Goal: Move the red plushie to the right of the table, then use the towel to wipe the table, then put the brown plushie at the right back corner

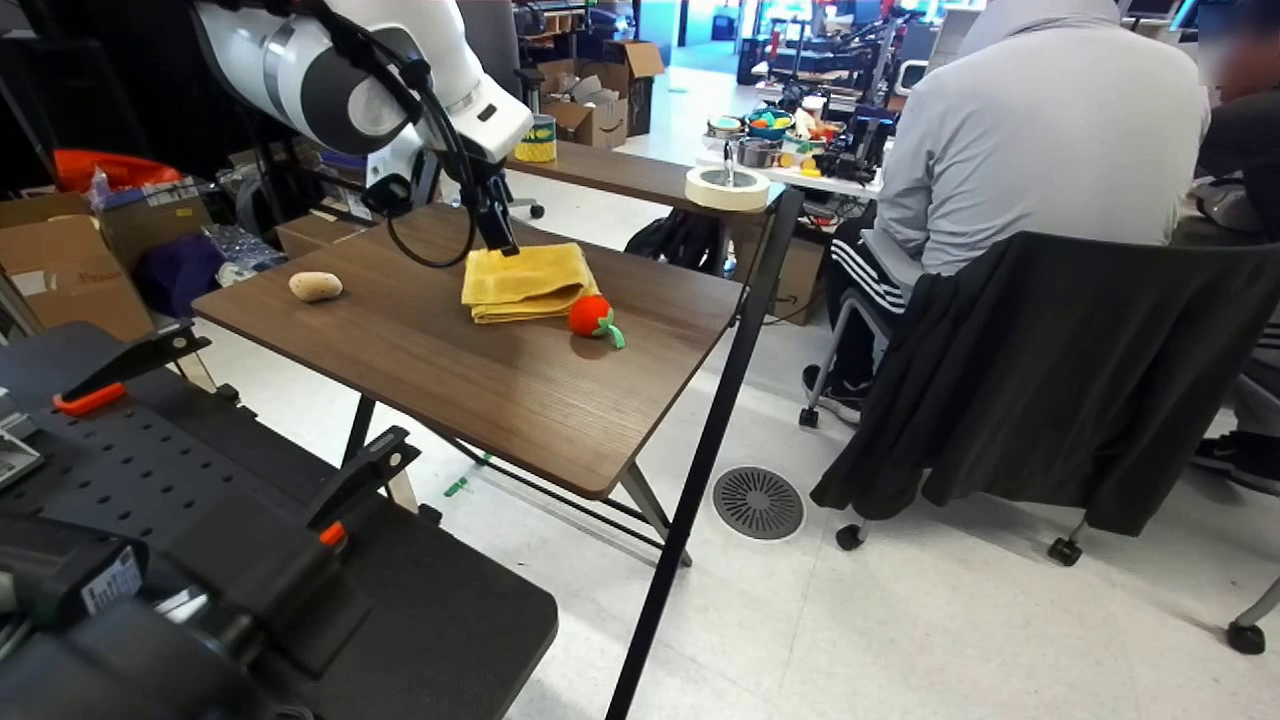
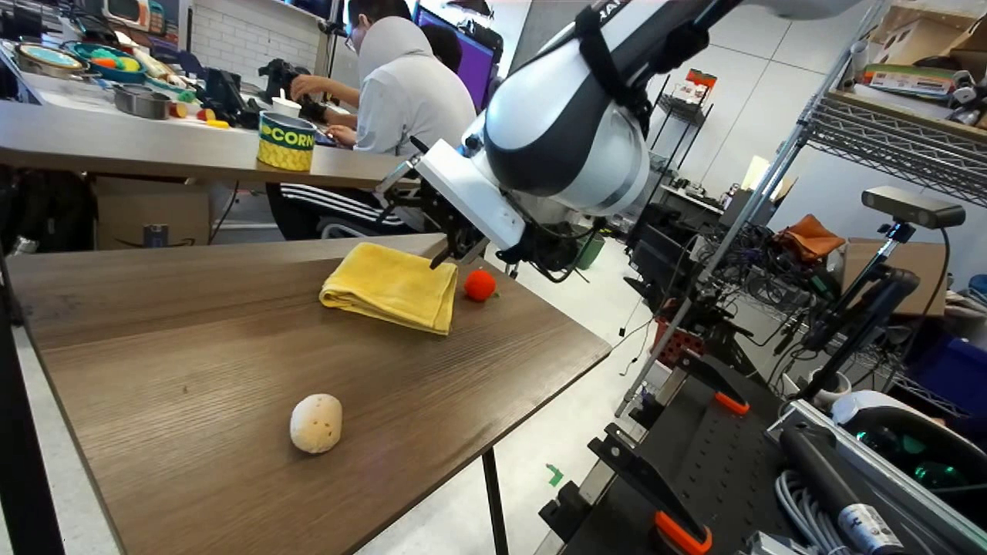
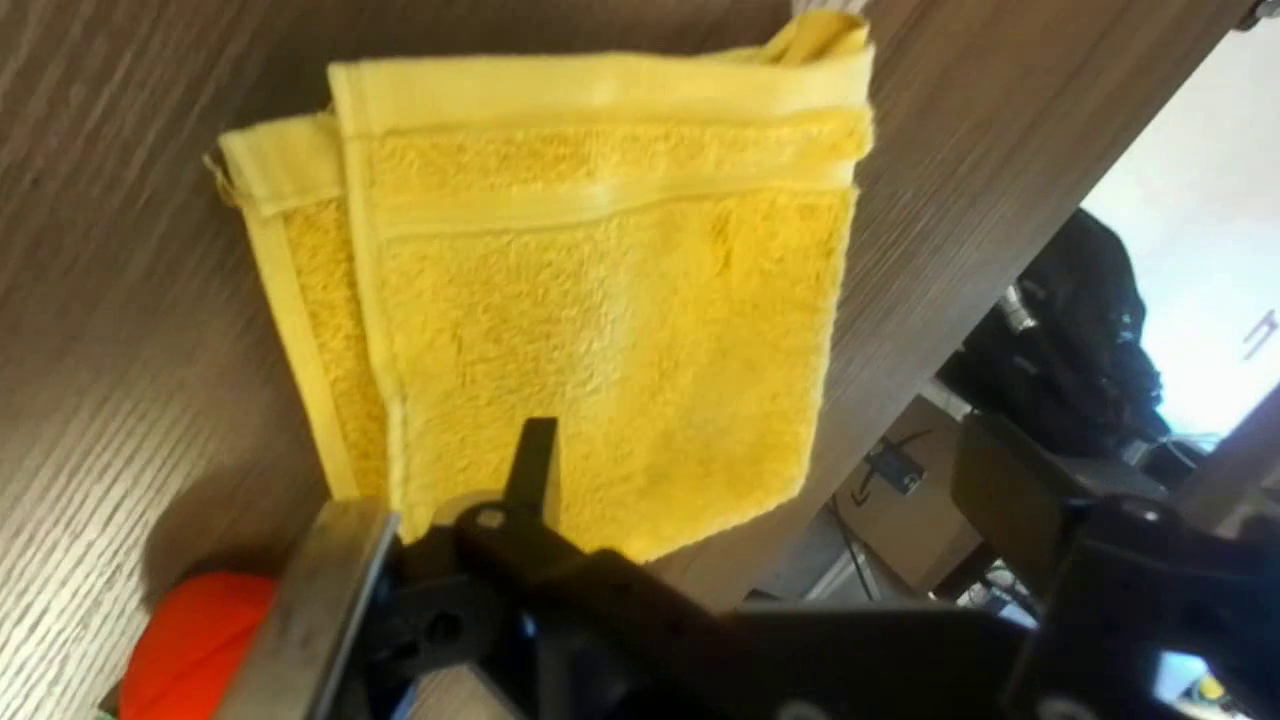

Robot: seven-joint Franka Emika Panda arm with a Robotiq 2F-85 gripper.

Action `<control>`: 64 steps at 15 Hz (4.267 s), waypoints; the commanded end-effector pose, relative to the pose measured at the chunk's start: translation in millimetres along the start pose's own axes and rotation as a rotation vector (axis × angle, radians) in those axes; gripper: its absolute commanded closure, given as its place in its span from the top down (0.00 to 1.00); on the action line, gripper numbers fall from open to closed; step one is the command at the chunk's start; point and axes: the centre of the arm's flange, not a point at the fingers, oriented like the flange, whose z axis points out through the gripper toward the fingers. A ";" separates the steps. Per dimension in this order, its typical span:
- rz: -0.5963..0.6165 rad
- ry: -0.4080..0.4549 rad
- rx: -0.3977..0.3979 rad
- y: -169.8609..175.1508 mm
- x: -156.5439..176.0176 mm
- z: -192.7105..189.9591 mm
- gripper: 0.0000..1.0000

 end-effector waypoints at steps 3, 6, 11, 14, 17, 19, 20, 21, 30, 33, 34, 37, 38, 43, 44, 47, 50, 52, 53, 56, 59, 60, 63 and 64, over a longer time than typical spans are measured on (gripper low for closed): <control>0.019 -0.146 -0.073 15.7 -5.6 60.6 1.00; 0.036 -0.227 -0.130 31.0 -7.6 99.8 1.00; 0.030 -0.198 -0.129 33.1 -12.5 80.6 1.00; -0.010 -0.389 -0.193 36.0 -47.5 74.6 1.00; -0.041 -0.516 -0.228 29.6 -89.9 84.5 1.00; -0.055 -0.582 -0.293 23.1 -109.3 96.0 1.00; -0.067 -0.585 -0.321 20.1 -112.7 100.4 1.00; -0.061 -0.532 -0.249 12.2 -92.1 77.5 1.00; -0.116 -0.461 -0.298 9.8 -93.3 82.7 1.00; -0.160 -0.445 -0.315 -6.4 -100.4 101.0 1.00; -0.178 -0.437 -0.316 -12.4 -103.1 103.3 1.00; -0.176 -0.458 -0.295 -13.7 -102.5 82.1 1.00; -0.182 -0.457 -0.290 -17.4 -105.0 83.4 1.00; -0.107 -0.352 -0.345 -7.1 -58.3 100.4 1.00; -0.072 -0.331 -0.365 -0.4 -44.5 104.6 1.00; 0.012 -0.263 -0.407 21.4 -8.7 114.8 1.00; 0.037 -0.268 -0.413 15.9 -7.9 125.3 1.00; 0.036 -0.313 -0.403 -3.0 -19.9 135.9 1.00; 0.057 -0.367 -0.378 -18.1 -22.2 140.5 1.00; 0.077 -0.494 -0.308 -63.0 -36.7 151.1 1.00; 0.056 -0.563 -0.259 -96.5 -62.3 154.2 1.00; 0.050 -0.509 -0.295 -68.0 -59.1 120.9 1.00; 0.043 -0.511 -0.287 -73.6 -63.2 122.0 1.00; 0.045 -0.510 -0.287 -72.8 -61.7 122.0 1.00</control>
